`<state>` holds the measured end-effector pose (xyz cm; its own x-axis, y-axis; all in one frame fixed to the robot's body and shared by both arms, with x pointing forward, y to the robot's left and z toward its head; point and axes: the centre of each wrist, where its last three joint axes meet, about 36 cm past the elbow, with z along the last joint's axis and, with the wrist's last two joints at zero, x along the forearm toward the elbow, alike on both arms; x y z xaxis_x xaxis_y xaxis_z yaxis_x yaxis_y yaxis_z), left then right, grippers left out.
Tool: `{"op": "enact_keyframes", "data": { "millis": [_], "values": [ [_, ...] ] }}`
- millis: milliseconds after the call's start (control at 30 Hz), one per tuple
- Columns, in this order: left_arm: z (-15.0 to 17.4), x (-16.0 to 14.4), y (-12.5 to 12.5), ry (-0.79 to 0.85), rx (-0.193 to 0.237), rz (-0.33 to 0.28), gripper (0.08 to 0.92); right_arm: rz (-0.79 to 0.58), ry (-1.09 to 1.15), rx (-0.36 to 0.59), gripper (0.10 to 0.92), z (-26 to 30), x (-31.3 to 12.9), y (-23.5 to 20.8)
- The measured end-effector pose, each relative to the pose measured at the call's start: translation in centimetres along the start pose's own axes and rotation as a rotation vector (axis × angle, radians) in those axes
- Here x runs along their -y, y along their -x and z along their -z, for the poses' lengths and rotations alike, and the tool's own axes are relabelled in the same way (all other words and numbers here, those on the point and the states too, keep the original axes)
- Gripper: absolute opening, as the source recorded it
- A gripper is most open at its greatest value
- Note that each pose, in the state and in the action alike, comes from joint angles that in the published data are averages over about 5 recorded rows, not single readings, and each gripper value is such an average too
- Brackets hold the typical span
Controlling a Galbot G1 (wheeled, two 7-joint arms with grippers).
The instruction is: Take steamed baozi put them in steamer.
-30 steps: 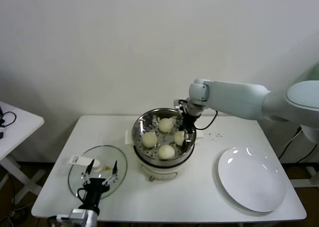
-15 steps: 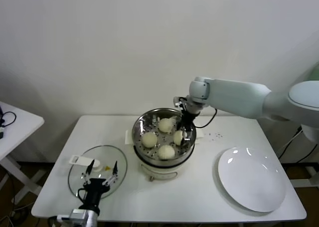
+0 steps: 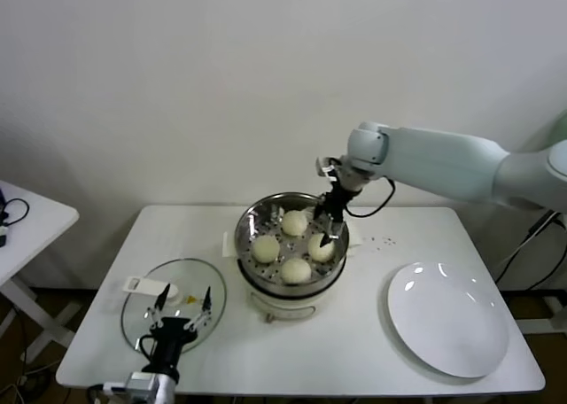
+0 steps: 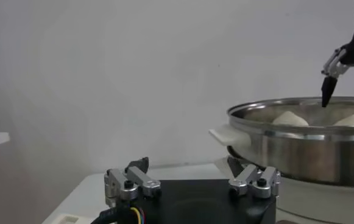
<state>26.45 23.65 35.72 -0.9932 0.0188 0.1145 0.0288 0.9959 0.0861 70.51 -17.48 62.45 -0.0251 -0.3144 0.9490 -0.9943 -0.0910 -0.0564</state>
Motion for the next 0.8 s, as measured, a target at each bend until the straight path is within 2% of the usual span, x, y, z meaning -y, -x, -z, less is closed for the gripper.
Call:
{"op": "enact_keyframes", "data": {
  "millis": [400,800],
  "values": [
    [-0.2,-0.4,0.3,0.001,-0.005,0.016,0.823,-0.133,0.028,0.100,0.823,-5.6,-3.4,-2.9],
    [0.0,-0.6,0.6,-0.002,0.005,0.033,0.823,-0.453,0.074,0.273,0.823,-13.3,-9.7,-3.6]
  ]
}}
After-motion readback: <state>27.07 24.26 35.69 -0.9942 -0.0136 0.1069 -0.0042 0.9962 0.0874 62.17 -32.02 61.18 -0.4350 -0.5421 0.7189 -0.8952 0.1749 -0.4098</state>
